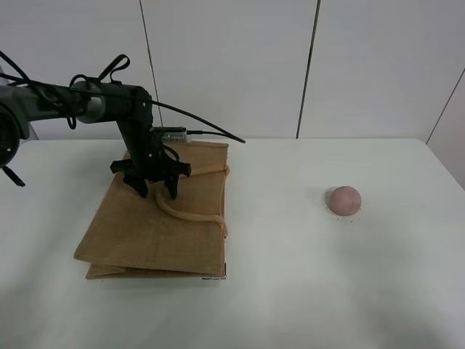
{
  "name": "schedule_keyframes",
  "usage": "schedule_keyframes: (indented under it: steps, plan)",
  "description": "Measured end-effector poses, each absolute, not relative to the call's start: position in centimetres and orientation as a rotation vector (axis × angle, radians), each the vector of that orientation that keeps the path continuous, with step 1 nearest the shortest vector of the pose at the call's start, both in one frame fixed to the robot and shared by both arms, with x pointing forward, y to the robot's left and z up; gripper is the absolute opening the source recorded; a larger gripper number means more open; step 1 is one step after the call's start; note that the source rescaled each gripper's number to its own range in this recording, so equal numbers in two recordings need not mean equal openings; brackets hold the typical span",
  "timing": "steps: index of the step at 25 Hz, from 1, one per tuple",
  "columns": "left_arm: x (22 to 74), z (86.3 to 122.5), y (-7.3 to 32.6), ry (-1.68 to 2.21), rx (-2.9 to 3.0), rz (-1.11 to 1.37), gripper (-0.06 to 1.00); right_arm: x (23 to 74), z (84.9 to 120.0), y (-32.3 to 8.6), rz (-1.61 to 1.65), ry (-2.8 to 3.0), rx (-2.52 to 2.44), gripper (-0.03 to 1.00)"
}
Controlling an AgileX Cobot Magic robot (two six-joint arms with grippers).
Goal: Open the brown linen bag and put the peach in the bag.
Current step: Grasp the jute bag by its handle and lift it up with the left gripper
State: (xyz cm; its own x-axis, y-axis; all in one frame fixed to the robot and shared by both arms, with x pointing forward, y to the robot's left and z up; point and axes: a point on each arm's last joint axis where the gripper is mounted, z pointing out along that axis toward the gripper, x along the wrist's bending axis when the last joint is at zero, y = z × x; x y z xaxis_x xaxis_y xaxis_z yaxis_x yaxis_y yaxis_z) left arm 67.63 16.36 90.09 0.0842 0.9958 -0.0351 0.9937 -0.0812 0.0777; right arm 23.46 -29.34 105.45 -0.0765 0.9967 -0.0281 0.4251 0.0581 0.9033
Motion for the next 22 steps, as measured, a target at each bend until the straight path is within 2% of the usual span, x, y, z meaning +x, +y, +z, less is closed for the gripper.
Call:
schedule_keyframes:
  steps: [4,6,9,12,13,18,22]
  plan:
    - [67.7,88.9,16.3,2.082,2.262,0.031,0.99,23.5,105.4,-29.3,0.985,1.602,1.458,1.00]
    - [67.7,88.9,16.4,2.080,2.264,0.035,0.88,23.5,105.4,-29.3,0.985,1.602,1.458,1.00]
    - [67.8,88.7,16.3,2.080,2.261,0.035,0.55,23.5,105.4,-29.3,0.985,1.602,1.458,1.00]
    - [67.8,88.7,16.3,2.079,2.261,0.035,0.09,23.5,105.4,-29.3,0.985,1.602,1.458,1.00]
    - [67.8,88.7,16.3,2.079,2.261,0.036,0.00,23.5,105.4,-29.3,0.985,1.602,1.458,1.00]
    - [67.7,90.3,16.5,2.084,2.264,0.040,0.00,23.5,105.4,-29.3,0.986,1.602,1.458,1.00]
    - [67.7,95.6,16.6,2.038,2.242,0.094,0.00,23.5,105.4,-29.3,0.987,1.603,1.458,1.00]
